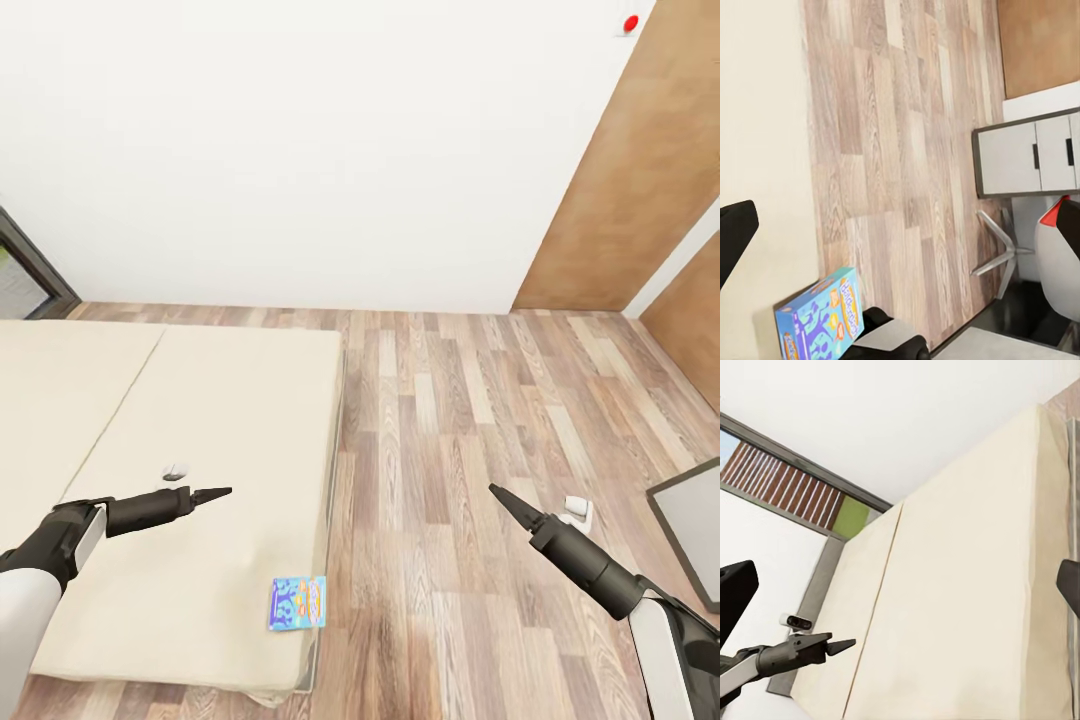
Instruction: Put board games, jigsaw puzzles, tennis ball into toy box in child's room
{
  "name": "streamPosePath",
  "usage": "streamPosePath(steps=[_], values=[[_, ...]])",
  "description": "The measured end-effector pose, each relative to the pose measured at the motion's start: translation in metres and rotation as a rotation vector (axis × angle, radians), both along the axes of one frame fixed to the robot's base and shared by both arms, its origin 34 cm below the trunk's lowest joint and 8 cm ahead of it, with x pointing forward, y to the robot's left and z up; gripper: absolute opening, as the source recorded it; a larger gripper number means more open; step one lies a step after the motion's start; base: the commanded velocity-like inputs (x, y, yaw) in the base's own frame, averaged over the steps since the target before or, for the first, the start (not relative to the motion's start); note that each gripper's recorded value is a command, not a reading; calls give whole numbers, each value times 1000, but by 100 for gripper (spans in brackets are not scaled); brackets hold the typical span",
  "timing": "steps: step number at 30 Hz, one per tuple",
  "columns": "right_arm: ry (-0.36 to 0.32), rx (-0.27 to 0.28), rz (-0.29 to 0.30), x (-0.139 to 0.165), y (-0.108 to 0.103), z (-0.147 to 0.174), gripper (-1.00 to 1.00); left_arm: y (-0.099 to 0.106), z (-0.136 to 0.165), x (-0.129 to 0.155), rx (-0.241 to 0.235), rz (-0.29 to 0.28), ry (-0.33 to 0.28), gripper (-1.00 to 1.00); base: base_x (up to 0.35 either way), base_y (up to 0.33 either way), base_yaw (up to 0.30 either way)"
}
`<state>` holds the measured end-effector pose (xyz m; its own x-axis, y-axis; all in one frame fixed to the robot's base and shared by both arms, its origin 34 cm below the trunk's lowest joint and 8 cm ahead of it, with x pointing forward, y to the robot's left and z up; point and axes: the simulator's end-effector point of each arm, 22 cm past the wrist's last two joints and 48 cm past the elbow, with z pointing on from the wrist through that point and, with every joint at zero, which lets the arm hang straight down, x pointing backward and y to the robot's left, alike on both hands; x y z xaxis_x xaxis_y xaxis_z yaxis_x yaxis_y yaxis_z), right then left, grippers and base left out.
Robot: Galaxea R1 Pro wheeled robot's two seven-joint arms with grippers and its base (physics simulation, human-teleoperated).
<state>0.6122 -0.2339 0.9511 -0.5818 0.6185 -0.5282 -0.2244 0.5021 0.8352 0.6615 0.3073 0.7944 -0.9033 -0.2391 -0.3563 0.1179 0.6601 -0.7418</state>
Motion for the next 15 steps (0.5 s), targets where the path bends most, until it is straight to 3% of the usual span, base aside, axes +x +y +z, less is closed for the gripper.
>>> streamPosePath(steps=[15], values=[[-25, 0, 0, 1, 0, 12, 100, -4, 13, 5, -5, -2, -24, 100, 0, 0, 0]])
